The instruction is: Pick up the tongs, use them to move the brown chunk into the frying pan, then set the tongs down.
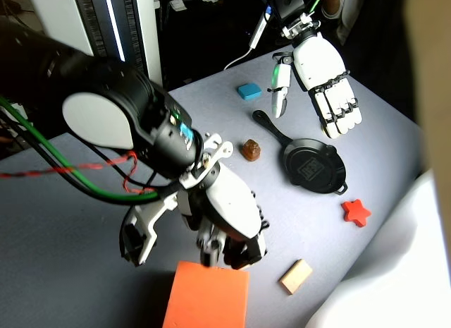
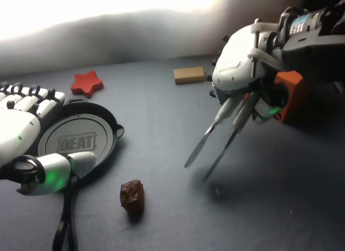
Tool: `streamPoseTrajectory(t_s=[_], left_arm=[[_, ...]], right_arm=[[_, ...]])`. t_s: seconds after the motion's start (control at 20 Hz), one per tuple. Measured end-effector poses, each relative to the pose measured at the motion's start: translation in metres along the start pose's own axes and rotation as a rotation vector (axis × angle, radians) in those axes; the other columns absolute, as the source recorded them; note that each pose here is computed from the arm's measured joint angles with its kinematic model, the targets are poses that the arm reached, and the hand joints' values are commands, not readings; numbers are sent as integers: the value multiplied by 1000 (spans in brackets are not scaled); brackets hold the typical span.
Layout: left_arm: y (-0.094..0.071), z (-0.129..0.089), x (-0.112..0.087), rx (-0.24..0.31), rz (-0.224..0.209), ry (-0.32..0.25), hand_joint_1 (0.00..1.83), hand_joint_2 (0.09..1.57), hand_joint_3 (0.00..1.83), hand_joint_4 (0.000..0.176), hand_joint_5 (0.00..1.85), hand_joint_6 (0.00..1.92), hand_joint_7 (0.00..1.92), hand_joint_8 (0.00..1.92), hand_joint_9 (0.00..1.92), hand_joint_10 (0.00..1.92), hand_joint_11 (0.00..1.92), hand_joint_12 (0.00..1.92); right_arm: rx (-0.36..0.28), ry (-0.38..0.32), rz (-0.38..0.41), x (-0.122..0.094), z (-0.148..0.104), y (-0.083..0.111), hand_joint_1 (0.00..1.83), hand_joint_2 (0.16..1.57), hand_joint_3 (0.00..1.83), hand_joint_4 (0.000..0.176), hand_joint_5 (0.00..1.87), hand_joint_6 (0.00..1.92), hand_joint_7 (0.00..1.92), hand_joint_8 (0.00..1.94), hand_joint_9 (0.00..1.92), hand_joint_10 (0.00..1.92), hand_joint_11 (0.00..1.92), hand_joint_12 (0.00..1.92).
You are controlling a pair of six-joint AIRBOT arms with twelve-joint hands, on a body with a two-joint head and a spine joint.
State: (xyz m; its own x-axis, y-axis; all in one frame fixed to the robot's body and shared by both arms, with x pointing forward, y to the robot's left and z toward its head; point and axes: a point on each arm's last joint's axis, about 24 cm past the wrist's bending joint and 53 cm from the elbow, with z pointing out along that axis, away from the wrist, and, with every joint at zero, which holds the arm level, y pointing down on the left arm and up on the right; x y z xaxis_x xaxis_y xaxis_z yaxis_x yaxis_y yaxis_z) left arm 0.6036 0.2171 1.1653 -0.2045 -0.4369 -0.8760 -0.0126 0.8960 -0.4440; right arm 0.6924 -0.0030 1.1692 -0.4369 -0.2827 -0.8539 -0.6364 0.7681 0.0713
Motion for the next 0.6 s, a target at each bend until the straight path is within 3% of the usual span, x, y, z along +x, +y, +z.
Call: streamPoseTrajectory(t_s=[0.15,0.25,0.4,0.6], left_arm=[[0,0,0,0,0,0,0,1189,0,12,0,0,0,0,0,0,9,4],[0,0,0,0,-1,0,0,1186,0,16,0,0,6,2,1,0,24,12],[0,0,0,0,-4,-1,0,1183,0,16,0,0,0,0,0,0,0,3],[4,3,-4,-8,-12,-10,0,1186,0,15,0,0,0,0,0,0,5,6]], right_arm=[[-23,-27,113,-8,-19,9,1121,1131,2,0,885,35,978,10,943,43,455,1199],[-25,-32,131,-4,-30,18,1117,1135,3,0,883,32,975,8,944,42,455,1201],[13,-76,116,-5,-39,25,1123,1130,0,0,887,31,976,7,940,37,449,1200],[65,-116,217,-9,-48,24,1116,1134,2,0,877,22,966,1,932,29,437,1200]])
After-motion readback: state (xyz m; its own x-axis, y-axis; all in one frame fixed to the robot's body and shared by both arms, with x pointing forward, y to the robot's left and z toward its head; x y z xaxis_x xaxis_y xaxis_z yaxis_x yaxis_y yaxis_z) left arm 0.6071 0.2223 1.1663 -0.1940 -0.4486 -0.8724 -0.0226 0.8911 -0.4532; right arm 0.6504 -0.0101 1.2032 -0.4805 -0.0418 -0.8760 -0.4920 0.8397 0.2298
